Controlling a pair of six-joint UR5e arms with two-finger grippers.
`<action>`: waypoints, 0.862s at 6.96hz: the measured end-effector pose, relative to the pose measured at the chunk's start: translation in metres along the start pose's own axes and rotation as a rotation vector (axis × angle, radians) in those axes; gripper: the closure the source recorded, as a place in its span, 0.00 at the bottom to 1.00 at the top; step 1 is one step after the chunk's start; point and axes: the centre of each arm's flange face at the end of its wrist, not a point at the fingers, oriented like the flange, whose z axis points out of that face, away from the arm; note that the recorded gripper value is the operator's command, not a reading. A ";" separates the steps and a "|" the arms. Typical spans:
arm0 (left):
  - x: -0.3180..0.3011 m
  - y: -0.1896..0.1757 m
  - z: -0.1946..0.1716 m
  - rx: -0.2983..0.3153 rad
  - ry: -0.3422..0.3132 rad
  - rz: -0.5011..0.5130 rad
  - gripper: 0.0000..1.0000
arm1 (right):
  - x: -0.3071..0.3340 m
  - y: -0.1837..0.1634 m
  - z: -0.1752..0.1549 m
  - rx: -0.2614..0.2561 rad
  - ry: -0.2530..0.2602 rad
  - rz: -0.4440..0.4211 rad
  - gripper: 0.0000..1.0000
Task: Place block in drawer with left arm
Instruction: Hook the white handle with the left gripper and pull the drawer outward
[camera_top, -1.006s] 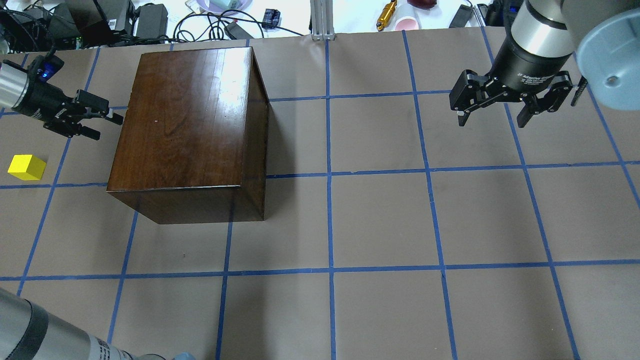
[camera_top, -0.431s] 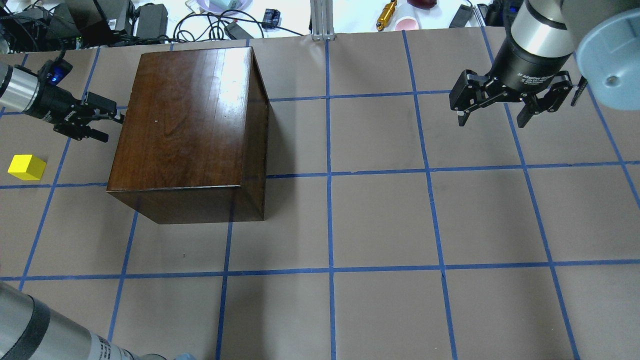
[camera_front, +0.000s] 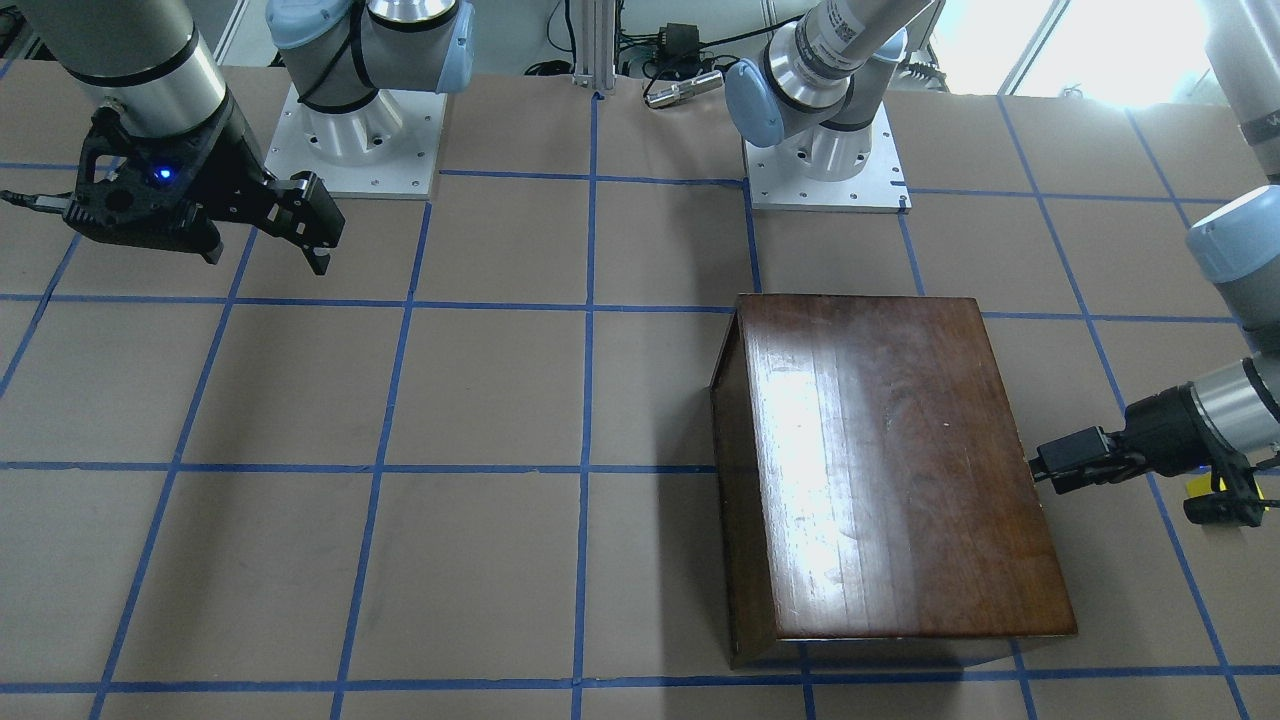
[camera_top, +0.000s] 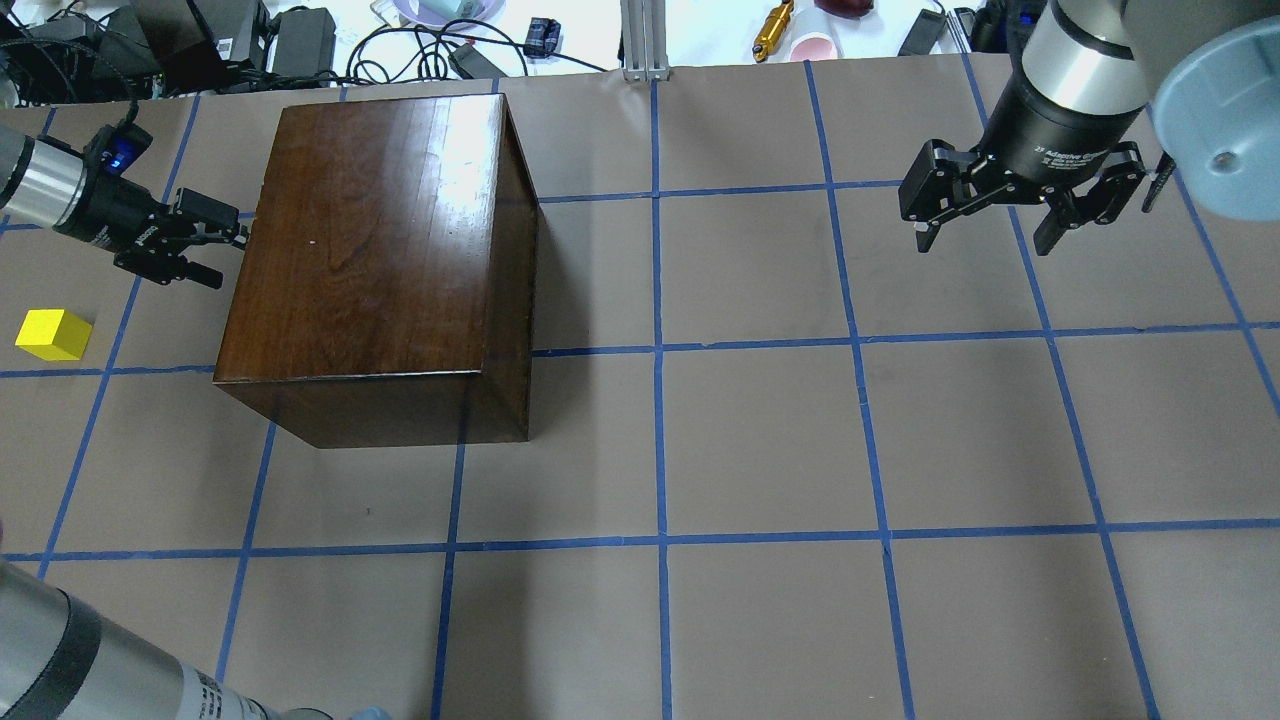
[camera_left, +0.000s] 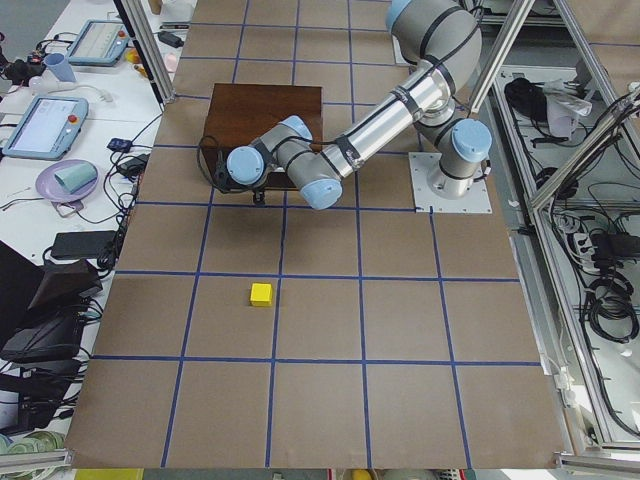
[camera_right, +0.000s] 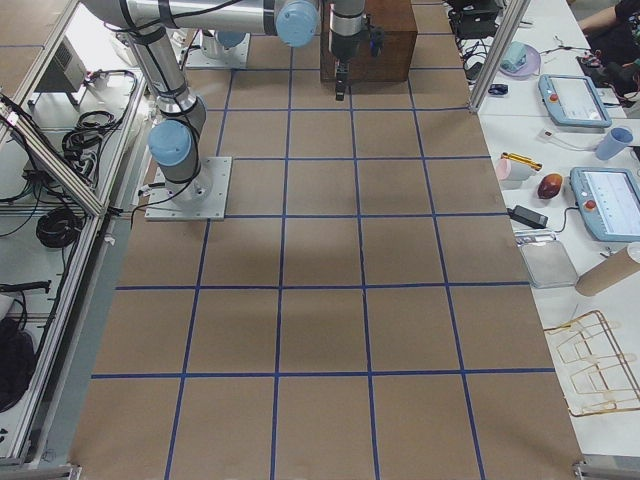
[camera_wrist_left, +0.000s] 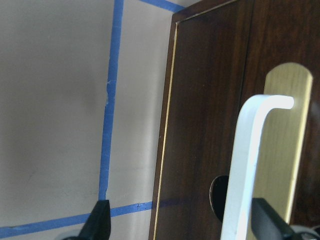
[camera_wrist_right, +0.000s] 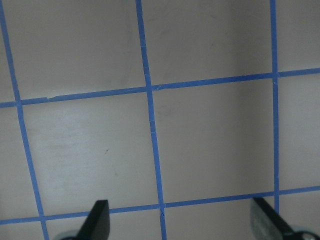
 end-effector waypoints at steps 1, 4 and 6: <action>-0.001 0.000 0.002 -0.005 0.001 -0.001 0.02 | 0.000 0.000 0.000 0.000 0.000 0.000 0.00; -0.004 -0.001 0.007 -0.022 0.001 -0.006 0.09 | 0.000 0.000 0.000 0.000 0.000 0.000 0.00; -0.005 -0.001 0.005 -0.029 -0.009 -0.007 0.09 | 0.000 0.000 0.000 0.000 0.000 0.000 0.00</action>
